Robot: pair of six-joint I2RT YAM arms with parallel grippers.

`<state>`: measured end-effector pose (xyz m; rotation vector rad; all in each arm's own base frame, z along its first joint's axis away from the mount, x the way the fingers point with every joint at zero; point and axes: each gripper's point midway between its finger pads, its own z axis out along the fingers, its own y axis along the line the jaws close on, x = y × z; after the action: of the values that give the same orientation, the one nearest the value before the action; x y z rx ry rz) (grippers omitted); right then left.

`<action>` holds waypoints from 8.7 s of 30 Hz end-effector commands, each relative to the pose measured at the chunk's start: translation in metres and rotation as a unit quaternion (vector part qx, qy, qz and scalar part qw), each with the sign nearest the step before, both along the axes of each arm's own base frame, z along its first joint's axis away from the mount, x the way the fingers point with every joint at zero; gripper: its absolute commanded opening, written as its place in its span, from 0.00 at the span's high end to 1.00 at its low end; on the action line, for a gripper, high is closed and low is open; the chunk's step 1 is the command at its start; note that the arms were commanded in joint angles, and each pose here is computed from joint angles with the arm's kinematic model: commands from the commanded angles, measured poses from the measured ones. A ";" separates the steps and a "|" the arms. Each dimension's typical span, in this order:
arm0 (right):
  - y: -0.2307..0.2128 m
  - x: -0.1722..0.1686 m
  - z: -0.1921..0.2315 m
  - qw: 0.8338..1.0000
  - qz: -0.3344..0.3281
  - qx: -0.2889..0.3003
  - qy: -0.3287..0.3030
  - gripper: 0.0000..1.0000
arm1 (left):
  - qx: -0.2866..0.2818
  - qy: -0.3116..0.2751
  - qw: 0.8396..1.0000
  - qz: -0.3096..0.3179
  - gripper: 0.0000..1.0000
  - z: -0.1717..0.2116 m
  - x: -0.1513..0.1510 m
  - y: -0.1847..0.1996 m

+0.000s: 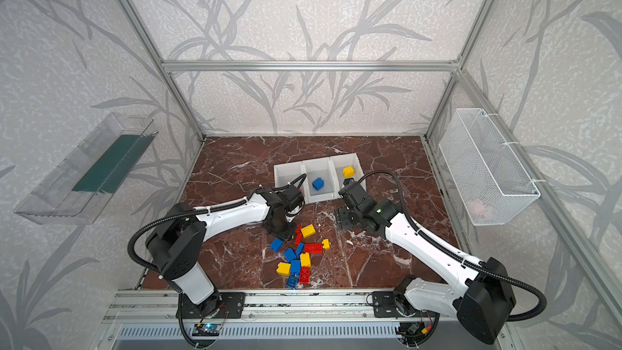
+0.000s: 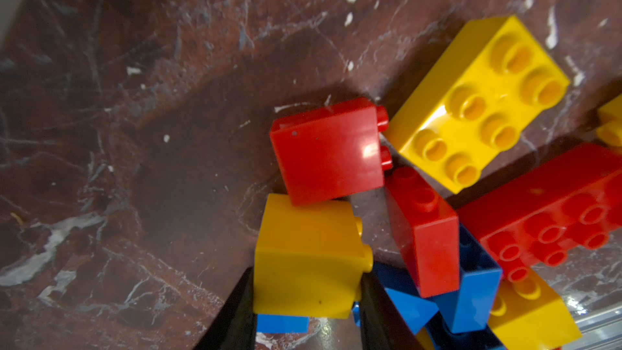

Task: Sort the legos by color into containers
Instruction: 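Carry the yellow brick to the farthest compartment and open the left gripper, then withdraw the left gripper from the bin while the right gripper reaches toward the pile, then lower the right gripper onto a blue brick in the pile and grasp it, then carry the blue brick to the middle compartment and open the right gripper, then withdraw the right gripper from the bin while the left gripper lowers toward the pile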

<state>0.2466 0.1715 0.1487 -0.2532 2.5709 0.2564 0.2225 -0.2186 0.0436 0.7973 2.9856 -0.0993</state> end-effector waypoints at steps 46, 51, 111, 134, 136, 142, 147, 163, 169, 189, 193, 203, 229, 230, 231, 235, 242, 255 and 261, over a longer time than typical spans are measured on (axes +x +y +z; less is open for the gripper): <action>-0.094 -0.021 0.026 0.993 -0.114 0.029 -0.006 0.19 | -0.269 -0.241 0.932 -0.012 0.42 0.132 0.221 -0.241; -0.095 -0.024 0.029 0.993 -0.113 0.028 -0.007 0.19 | -0.272 -0.236 0.933 -0.009 0.42 0.148 0.213 -0.232; 0.156 -0.049 -0.074 0.976 0.150 -0.071 0.138 0.25 | -0.235 -0.302 0.896 0.226 0.36 0.122 0.022 0.073; 0.172 -0.072 -0.095 0.974 0.140 -0.072 0.163 0.42 | -0.231 -0.301 0.894 0.240 0.35 0.113 0.018 0.084; 0.173 -0.074 -0.097 0.973 0.144 -0.075 0.166 0.42 | -0.231 -0.299 0.894 0.240 0.35 0.112 0.017 0.083; 0.175 -0.078 -0.101 0.972 0.141 -0.080 0.171 0.48 | -0.230 -0.299 0.894 0.240 0.35 0.112 0.017 0.084; 0.178 -0.079 -0.107 0.971 0.137 -0.080 0.177 0.54 | -0.228 -0.300 0.894 0.243 0.35 0.111 0.015 0.087; 0.190 -0.074 -0.112 0.971 0.142 -0.082 0.174 0.69 | -0.224 -0.302 0.894 0.246 0.35 0.110 0.013 0.090; 0.189 -0.076 -0.105 0.970 0.150 -0.097 0.167 0.69 | -0.224 -0.302 0.893 0.246 0.35 0.110 0.013 0.091; 0.194 -0.078 -0.113 0.967 0.150 -0.119 0.167 0.80 | -0.223 -0.307 0.891 0.251 0.35 0.110 0.008 0.097; 0.193 -0.072 -0.103 0.969 0.149 -0.119 0.155 0.85 | -0.223 -0.308 0.890 0.252 0.35 0.110 0.007 0.098; 0.182 -0.025 -0.043 0.980 0.153 -0.077 0.099 0.92 | -0.221 -0.304 0.891 0.253 0.35 0.110 0.008 0.097; 0.109 0.195 -0.028 0.990 0.053 -0.129 0.032 0.84 | -0.234 -0.277 0.895 0.261 0.35 0.106 -0.003 0.096; 0.108 0.195 -0.029 0.990 0.051 -0.130 0.034 0.81 | -0.232 -0.277 0.895 0.262 0.35 0.106 -0.003 0.096; 0.108 0.194 -0.028 0.990 0.050 -0.129 0.034 0.76 | -0.232 -0.276 0.895 0.261 0.35 0.105 -0.004 0.097; 0.106 0.192 -0.022 0.991 0.046 -0.123 0.033 0.55 | -0.232 -0.270 0.897 0.262 0.35 0.103 -0.006 0.096; 0.101 0.180 0.010 0.993 0.048 -0.109 0.016 0.46 | -0.230 -0.255 0.902 0.261 0.35 0.096 -0.010 0.095; 0.060 0.108 0.047 0.998 0.040 -0.050 -0.008 0.44 | -0.211 -0.232 0.914 0.258 0.35 0.084 -0.017 0.097; 0.028 0.069 0.037 0.999 0.022 -0.049 -0.005 0.44 | -0.192 -0.209 0.926 0.249 0.35 0.075 -0.019 0.094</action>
<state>0.3277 0.2102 0.1836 -0.3921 2.5865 0.1339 0.2080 -0.1261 0.1242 -0.0126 2.4898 -0.4359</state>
